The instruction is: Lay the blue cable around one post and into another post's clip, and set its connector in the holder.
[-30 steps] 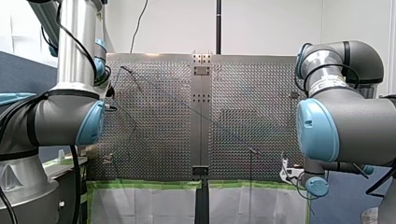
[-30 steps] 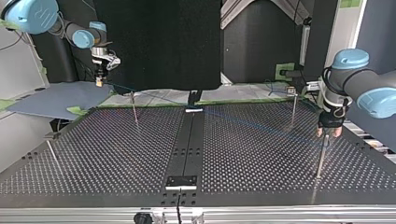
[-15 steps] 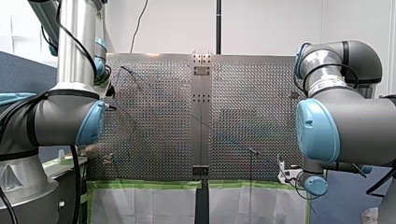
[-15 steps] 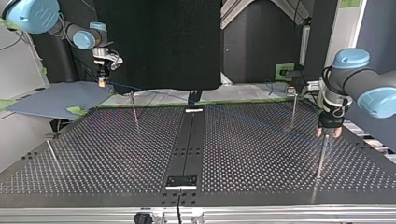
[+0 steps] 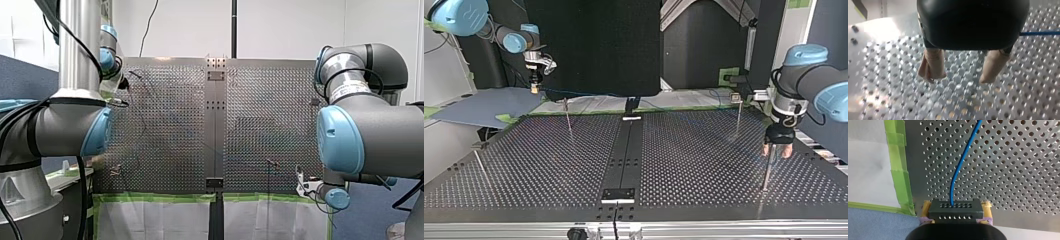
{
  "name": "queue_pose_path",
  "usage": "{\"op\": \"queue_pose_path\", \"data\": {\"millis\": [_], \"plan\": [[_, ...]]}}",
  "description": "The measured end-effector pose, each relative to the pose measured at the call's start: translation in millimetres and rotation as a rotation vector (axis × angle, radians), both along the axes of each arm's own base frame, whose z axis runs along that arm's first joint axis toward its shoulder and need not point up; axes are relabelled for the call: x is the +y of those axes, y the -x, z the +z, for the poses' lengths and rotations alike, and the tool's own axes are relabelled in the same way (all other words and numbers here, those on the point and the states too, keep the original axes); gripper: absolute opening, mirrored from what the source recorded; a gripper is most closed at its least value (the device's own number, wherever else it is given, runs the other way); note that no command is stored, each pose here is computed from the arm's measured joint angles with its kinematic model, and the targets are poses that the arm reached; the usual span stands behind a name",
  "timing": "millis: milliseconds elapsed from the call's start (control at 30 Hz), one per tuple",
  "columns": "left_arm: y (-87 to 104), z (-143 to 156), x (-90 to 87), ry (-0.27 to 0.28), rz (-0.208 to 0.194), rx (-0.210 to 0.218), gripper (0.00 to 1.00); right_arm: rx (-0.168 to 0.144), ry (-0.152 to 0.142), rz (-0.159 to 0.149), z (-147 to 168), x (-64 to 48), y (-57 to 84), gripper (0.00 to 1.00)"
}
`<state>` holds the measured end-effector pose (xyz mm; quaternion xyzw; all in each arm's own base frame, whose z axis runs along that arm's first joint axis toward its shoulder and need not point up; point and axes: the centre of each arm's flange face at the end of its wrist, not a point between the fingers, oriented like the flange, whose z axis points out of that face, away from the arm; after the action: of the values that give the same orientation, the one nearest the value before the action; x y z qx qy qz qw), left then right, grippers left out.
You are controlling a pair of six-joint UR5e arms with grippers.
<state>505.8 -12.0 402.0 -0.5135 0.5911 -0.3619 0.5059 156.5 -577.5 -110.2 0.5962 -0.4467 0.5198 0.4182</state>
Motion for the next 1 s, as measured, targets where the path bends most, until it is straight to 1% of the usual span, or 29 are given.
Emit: {"op": "queue_pose_path", "data": {"millis": [67,300,500,700,833,1000], "plan": [[2.9,3.5,-3.7,-0.002,-0.002,-0.001,1.00,0.000,-0.001,0.000,0.0,0.0,-0.1,0.00],[10.9,1.7,-12.2,-0.023,0.013,0.036,1.00,-0.002,-0.003,0.000,-0.2,0.3,-0.2,0.00],[15.3,-6.4,-13.9,-0.029,0.026,0.061,1.00,-0.005,-0.006,0.000,-0.6,0.8,-0.8,0.00],[19.3,-16.3,-15.0,-0.024,0.029,0.077,1.00,-0.011,-0.012,0.000,-1.0,1.5,-1.6,0.00],[21.5,-12.6,-15.8,-0.018,0.031,0.065,1.00,-0.012,-0.012,0.001,-1.0,1.7,-2.3,0.00],[24.2,0.5,-16.5,-0.016,0.036,0.012,1.00,-0.012,-0.013,0.003,-1.0,2.1,-3.6,0.00]]}}
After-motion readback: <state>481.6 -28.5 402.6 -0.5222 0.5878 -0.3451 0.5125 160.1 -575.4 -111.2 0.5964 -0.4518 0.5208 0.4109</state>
